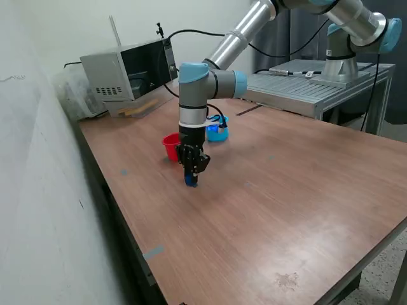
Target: Place red objects in the red bin, and blue objects in the blue bin.
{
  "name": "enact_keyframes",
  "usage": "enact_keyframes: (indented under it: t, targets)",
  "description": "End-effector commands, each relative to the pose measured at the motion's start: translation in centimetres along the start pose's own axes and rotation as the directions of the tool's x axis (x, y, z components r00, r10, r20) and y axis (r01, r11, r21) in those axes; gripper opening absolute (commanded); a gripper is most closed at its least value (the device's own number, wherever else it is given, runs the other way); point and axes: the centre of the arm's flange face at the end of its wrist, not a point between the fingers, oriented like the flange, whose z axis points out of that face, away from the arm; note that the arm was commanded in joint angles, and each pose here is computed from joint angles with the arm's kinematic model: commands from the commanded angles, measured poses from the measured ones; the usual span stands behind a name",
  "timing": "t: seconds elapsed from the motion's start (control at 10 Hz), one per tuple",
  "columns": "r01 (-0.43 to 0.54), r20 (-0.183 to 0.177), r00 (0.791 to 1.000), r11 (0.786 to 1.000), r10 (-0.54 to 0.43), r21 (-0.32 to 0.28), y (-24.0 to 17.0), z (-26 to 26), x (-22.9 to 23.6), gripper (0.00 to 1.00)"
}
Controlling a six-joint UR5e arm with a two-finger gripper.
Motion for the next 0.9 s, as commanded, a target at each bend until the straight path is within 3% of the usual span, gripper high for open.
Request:
enact_keyframes:
  t: [0.0,0.3,0.5,0.8]
  targets:
    - [0.007,0.013,1.000,1.000,-0.007,-0.029,0.5,-4.8,-0.1,0.00]
    - [0.006,0.024,1.000,0.999,-0.005,-0.049,-1.9,-19.1,0.0,0.00]
    - [-0.090,0.069,0.993,0.995,0.093,-0.046,-5.6,-26.5,-6.6,0.00]
    - [-0.253,0.107,0.963,0.967,0.248,0.032,-12.0,-27.8,-16.3,0.00]
